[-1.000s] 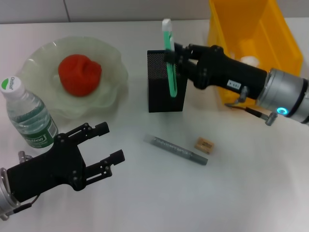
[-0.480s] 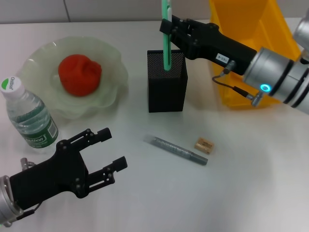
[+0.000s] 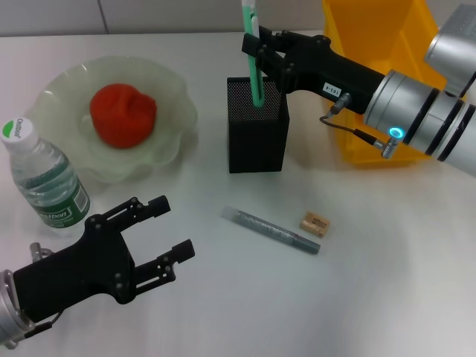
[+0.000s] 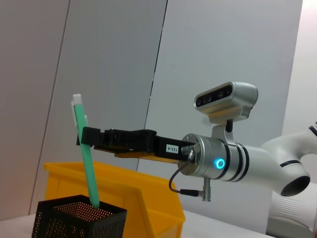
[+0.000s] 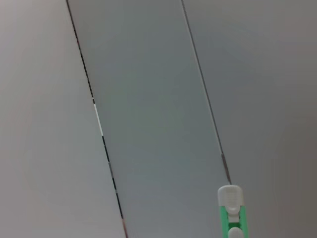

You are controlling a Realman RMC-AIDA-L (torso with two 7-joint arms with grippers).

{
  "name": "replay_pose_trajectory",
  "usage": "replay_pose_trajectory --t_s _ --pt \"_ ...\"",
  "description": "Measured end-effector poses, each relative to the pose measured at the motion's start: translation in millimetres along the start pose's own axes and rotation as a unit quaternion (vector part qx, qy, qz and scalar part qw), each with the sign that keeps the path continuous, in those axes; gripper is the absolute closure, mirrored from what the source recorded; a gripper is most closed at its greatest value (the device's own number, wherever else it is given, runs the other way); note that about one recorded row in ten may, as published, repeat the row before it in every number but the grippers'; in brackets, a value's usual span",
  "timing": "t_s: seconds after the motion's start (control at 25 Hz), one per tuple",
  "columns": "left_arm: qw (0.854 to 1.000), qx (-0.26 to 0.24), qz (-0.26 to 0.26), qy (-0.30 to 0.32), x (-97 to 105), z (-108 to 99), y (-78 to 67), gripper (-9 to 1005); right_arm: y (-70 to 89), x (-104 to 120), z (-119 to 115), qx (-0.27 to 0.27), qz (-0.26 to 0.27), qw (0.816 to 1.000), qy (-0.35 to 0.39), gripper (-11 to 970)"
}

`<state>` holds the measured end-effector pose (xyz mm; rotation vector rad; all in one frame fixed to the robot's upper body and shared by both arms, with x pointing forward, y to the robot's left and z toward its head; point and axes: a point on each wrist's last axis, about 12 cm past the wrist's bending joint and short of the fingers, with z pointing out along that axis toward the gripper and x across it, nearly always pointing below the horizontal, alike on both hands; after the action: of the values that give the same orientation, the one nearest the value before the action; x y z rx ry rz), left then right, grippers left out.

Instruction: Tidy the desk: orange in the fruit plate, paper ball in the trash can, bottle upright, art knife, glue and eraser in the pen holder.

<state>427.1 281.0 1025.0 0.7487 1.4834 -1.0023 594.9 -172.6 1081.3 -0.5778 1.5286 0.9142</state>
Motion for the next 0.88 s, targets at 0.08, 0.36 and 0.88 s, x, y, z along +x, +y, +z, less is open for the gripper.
replay_pose_trajectory --t_s 0.08,0.36,0.88 --pt "1.000 0.001 0.001 -0.001 -0.3 0.8 0.3 245 0.7 2.4 -1.2 0.004 -0.027 1.000 -0.001 727" --pt "1.000 0.001 0.002 -0.002 -1.1 2.2 1.0 246 2.0 5.0 -2.7 0.006 -0.078 0.997 -0.001 717" --pt "1.000 0.000 0.000 -0.002 -2.1 1.1 2.4 246 2.5 7.2 -3.6 0.008 -0.096 0.995 0.002 698"
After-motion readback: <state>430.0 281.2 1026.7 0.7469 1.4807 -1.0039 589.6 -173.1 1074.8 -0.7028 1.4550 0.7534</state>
